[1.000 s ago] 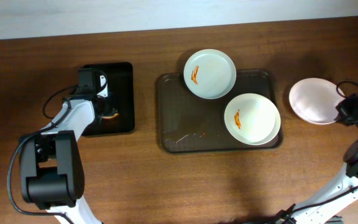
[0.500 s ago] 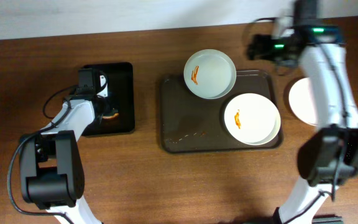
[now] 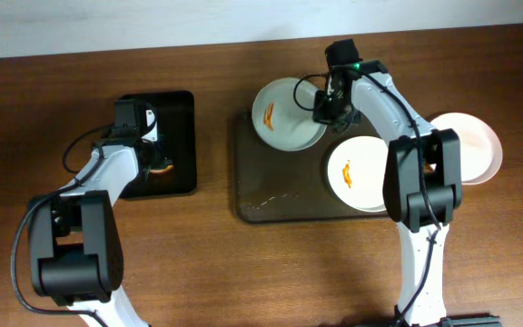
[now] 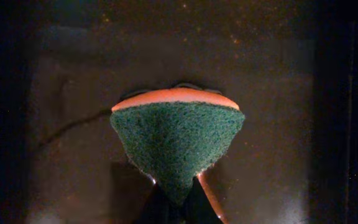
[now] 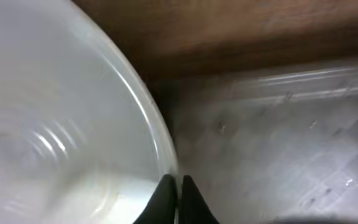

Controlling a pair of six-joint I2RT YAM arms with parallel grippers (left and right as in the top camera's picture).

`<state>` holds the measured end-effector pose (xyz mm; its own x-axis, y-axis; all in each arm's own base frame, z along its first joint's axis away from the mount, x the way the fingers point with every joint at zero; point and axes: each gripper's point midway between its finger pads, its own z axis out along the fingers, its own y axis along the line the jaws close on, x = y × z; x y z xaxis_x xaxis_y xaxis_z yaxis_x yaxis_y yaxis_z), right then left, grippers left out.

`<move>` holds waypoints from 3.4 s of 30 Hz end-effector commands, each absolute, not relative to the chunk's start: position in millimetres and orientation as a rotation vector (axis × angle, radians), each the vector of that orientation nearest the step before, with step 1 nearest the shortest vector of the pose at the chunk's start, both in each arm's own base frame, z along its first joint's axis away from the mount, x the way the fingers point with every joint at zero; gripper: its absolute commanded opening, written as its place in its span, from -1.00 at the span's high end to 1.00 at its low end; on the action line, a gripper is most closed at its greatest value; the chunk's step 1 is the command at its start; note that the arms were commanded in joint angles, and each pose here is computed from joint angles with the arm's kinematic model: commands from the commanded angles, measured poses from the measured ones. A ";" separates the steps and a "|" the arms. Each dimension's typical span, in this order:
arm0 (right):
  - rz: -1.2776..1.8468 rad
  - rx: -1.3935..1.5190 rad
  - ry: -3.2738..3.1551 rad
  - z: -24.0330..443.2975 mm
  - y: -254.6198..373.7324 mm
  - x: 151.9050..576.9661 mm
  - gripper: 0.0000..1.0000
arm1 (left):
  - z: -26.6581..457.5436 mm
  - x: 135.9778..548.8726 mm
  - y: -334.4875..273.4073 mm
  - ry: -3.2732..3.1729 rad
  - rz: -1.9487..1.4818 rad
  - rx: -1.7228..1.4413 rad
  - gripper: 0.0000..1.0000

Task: Clean dirty plates on tray and stack at the side

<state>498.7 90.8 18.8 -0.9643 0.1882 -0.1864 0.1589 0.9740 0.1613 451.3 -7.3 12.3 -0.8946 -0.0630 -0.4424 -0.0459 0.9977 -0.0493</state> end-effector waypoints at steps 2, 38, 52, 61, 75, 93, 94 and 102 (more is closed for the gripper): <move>0.387 0.202 3.138 2.6 131.0 445.9 0.92 | 7.1 449.5 -7.0 2.693 -0.061 -0.065 0.96; 0.275 -0.067 3.278 -36.0 143.5 392.9 0.87 | 56.0 467.7 -24.7 2.587 -0.200 -0.032 1.00; 0.275 -0.067 3.278 -36.0 143.4 392.8 0.88 | 135.8 458.7 -12.6 2.476 -0.109 -0.051 1.00; 0.271 -0.066 3.283 -37.1 142.6 391.3 0.92 | 113.4 494.1 -17.3 2.311 -0.151 -0.025 1.00; 0.274 -0.065 3.283 -37.1 142.9 391.4 0.91 | 207.8 478.6 -15.0 2.118 -0.134 -0.018 1.00; 0.261 -0.033 3.328 -28.3 134.9 385.1 0.92 | 175.2 449.9 -45.5 2.286 -0.307 0.060 1.00; 0.261 -0.009 3.335 -21.9 129.8 387.2 0.91 | 174.0 448.2 -47.4 2.293 -0.320 0.064 1.00; 0.144 0.147 3.353 -13.1 92.9 391.9 0.91 | 166.6 430.6 -102.0 2.338 -0.444 0.208 1.00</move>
<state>393.0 106.6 6.6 -0.9787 0.0434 0.2007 0.0774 0.9833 0.1649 434.3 -82.6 161.1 -0.7244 -0.0087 -0.6894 0.2183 0.9456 -0.2414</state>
